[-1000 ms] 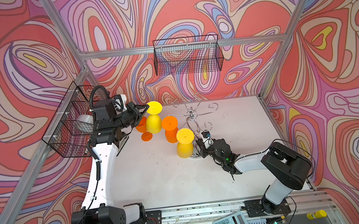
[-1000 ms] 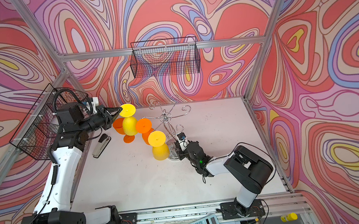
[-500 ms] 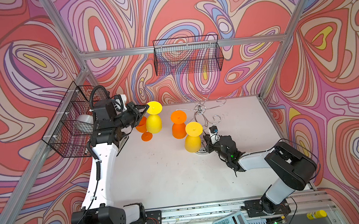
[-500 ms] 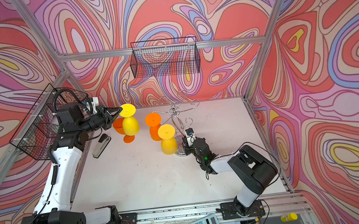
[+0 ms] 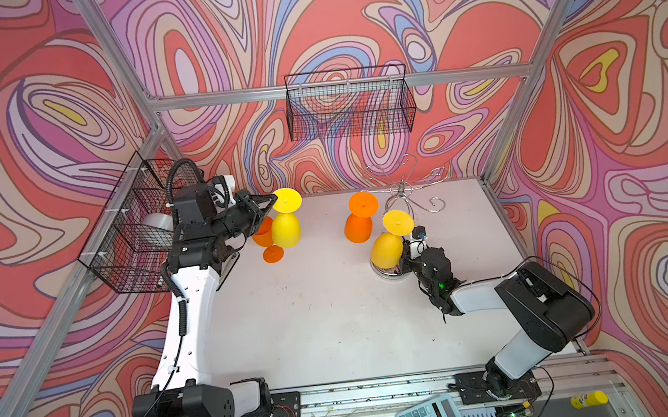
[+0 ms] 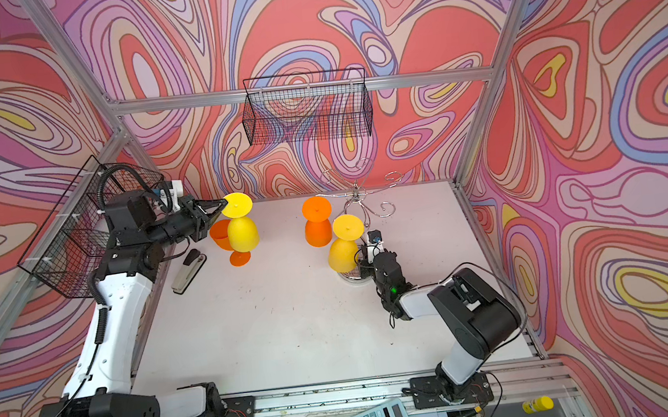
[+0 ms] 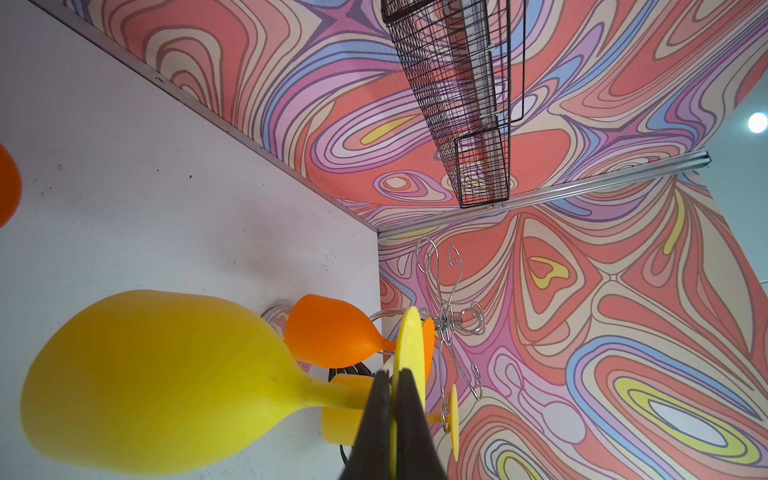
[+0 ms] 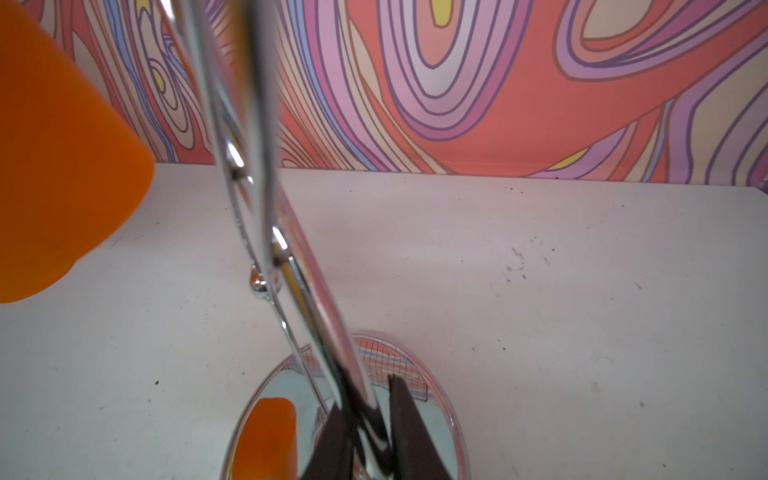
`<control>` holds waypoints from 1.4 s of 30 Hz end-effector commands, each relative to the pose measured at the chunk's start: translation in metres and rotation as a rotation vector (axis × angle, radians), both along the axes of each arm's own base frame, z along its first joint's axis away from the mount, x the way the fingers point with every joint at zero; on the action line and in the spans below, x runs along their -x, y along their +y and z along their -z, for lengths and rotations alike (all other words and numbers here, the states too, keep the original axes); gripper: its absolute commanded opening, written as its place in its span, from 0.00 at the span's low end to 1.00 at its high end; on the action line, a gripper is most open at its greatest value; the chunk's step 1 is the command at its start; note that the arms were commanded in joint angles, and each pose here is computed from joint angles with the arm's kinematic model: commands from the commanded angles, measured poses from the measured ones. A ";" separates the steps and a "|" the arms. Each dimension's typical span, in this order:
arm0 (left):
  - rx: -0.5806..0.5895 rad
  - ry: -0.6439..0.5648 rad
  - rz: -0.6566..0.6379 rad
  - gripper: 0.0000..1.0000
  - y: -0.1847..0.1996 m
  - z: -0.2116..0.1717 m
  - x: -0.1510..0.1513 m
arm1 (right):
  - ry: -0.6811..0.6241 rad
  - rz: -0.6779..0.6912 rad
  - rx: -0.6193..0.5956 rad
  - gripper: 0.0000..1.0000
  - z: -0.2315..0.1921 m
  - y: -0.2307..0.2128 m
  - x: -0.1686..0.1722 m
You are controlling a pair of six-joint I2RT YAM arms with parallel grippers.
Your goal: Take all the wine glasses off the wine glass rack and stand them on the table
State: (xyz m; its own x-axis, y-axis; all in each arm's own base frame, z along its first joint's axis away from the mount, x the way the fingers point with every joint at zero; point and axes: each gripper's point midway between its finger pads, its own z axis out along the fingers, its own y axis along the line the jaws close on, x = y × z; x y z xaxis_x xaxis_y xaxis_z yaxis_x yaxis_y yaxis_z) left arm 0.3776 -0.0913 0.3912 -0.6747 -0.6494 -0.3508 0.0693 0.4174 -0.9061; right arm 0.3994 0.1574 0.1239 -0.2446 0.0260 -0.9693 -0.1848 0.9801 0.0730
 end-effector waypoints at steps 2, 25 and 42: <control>-0.014 -0.067 0.005 0.00 0.000 -0.019 0.004 | -0.045 0.159 -0.021 0.16 -0.014 -0.027 -0.006; 0.009 -0.087 0.003 0.00 0.000 -0.020 0.005 | -0.074 0.582 -0.037 0.17 -0.019 -0.093 -0.001; 0.027 -0.106 0.004 0.00 0.000 -0.022 0.008 | -0.011 0.617 -0.021 0.26 -0.011 -0.093 -0.009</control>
